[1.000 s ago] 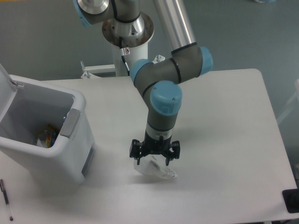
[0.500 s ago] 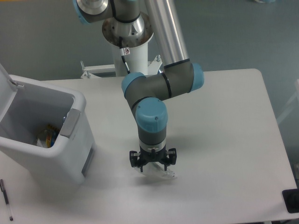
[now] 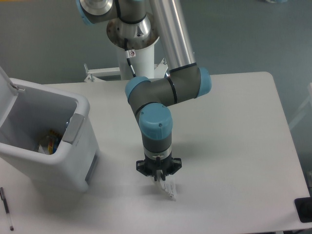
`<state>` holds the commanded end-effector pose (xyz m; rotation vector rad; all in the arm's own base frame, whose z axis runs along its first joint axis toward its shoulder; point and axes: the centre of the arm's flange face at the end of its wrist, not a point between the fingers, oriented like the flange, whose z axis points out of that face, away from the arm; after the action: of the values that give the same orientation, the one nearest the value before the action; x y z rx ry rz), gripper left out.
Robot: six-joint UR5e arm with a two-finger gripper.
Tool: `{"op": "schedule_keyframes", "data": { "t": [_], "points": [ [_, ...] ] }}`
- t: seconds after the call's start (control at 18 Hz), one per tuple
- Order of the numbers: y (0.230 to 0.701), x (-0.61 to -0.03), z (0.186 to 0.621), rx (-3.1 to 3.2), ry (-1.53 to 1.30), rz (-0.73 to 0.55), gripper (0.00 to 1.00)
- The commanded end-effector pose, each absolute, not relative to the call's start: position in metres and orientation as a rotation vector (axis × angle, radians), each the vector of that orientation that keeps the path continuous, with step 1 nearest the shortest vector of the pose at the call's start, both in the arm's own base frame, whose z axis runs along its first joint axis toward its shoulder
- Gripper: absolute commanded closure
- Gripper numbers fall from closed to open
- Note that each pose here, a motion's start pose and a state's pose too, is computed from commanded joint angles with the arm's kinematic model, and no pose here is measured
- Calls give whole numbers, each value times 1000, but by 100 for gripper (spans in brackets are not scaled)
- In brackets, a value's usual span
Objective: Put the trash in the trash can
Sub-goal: 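Lower the open gripper onto the plastic bag and close it, then lift the plastic bag and carry it toward the trash bin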
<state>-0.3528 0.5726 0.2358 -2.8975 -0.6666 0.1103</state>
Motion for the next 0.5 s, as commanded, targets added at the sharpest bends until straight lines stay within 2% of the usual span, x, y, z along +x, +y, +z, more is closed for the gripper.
{"op": "schedule_keyframes", "data": {
  "t": [0.33, 0.5],
  "points": [
    [597, -366, 265, -2783, -733, 64, 75],
    [597, -368, 267, -2775, -742, 64, 87]
  ]
}}
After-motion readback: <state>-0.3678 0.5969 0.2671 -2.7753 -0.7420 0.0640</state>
